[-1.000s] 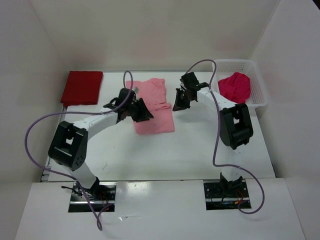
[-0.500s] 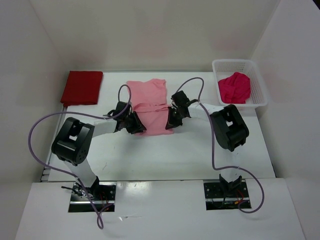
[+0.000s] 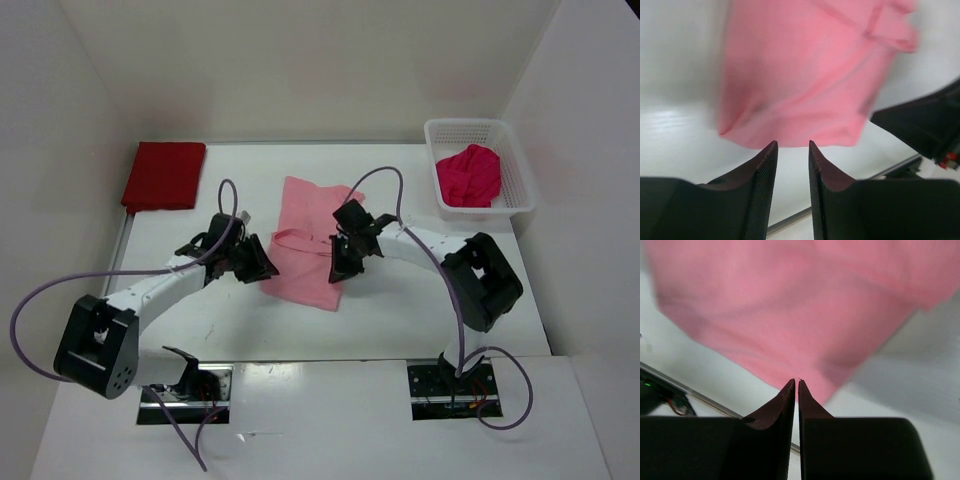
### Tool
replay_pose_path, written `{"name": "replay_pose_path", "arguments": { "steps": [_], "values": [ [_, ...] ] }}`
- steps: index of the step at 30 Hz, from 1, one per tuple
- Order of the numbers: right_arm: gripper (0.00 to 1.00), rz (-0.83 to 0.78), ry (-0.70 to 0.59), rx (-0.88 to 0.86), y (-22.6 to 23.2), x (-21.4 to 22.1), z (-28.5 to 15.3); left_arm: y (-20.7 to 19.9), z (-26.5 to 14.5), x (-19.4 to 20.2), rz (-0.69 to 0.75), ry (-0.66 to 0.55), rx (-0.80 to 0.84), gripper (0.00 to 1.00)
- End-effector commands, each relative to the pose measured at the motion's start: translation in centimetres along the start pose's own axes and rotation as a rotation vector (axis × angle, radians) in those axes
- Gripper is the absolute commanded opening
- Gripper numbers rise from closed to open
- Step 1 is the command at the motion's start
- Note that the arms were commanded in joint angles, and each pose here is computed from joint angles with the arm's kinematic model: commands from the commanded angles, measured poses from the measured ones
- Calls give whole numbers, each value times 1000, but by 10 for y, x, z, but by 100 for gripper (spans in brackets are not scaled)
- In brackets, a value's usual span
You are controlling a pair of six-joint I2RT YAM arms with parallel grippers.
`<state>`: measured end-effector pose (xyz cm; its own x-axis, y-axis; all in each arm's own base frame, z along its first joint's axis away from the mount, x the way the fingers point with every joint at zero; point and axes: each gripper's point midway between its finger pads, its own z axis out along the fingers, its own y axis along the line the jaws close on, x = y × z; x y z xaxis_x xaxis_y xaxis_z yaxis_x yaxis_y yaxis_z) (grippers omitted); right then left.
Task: Fold and stack the t-shirts
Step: Fold the folded rectangular tshirt in 1/3 of the way
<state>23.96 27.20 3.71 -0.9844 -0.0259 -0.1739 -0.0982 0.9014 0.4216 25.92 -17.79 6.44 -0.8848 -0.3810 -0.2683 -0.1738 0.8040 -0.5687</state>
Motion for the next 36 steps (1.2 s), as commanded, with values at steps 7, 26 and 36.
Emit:
{"name": "replay_pose_path", "arguments": {
  "steps": [7, 26, 36],
  "values": [
    [8, -66, -136, -155, 58, -75, -8, -37, 10, -21, -10, -18, 116, 39],
    [5, -22, -300, 86, 27, -148, 36, 23, 54, 27, 6, 80, -28, 39],
    [4, -10, -617, 194, 29, -242, -24, 1, 26, 26, -12, 44, 42, 39]
  ]
}}
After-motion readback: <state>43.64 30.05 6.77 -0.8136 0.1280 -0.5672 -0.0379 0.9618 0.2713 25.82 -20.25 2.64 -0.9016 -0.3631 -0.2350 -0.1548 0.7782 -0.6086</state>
